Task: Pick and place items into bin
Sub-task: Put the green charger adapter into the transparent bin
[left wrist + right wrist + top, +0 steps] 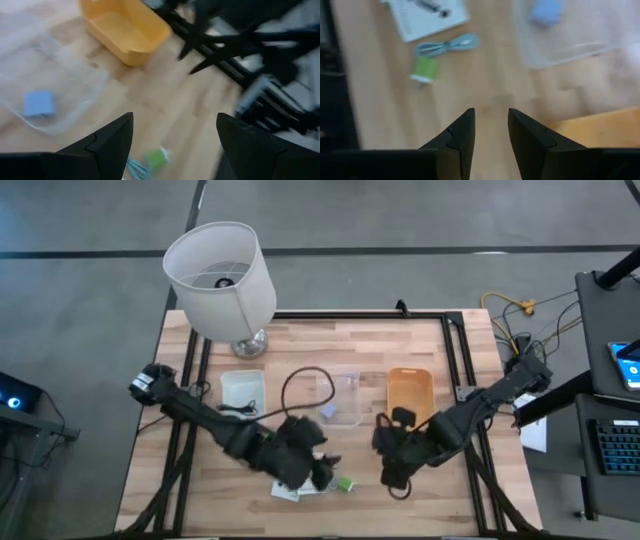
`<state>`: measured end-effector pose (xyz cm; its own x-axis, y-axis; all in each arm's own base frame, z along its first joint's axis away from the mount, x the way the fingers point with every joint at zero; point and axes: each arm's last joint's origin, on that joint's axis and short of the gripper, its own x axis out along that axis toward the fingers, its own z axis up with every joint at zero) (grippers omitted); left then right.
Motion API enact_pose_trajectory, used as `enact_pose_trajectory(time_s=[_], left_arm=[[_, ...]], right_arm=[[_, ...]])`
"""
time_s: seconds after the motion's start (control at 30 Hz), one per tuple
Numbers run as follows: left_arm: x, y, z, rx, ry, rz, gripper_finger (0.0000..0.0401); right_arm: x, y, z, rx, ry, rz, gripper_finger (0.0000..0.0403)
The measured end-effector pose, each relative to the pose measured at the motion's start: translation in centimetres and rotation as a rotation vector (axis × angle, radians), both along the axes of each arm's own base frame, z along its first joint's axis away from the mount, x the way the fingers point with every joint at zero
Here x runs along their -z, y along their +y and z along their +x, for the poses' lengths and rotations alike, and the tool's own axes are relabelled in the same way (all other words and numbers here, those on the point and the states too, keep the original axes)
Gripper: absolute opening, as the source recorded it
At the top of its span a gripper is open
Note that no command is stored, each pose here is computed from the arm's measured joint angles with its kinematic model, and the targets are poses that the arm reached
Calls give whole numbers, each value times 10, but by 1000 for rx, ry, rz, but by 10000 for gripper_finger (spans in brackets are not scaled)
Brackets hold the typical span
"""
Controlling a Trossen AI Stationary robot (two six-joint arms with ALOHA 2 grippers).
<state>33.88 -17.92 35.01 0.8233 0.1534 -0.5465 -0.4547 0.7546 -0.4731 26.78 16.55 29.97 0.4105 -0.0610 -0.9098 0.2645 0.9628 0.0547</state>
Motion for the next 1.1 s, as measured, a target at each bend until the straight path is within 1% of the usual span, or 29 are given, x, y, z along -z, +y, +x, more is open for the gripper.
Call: enact_pose_trajectory(time_s=[0.1,0.27,0.4,0.53,0.67,0.73,0.8,0.93,1.03,1.1], left_arm=[[-13,-12,-13,35,-44,-18,269],[-29,-23,-35,35,-106,-2,269],[-40,-27,-54,22,-155,19,269],[-42,-28,-69,37,-127,89,269],[-46,-24,-80,40,-103,125,269],[-46,-25,-83,53,-95,137,269],[-45,-28,-88,84,-76,167,269],[-42,-35,-98,130,-38,206,269],[-40,-39,-103,152,-22,222,269],[-39,-41,-106,165,-12,234,269]], right_arm=[[13,13,12,-27,-2,57,107],[37,33,25,-56,23,73,105],[52,46,34,-45,17,102,110],[66,57,48,-21,-30,166,114],[80,68,62,-18,-93,212,114],[92,70,68,-14,-96,192,114],[105,71,70,-5,-71,155,116],[126,74,74,-1,-35,122,122],[136,76,78,5,-24,89,127],[138,75,80,14,-16,91,129]])
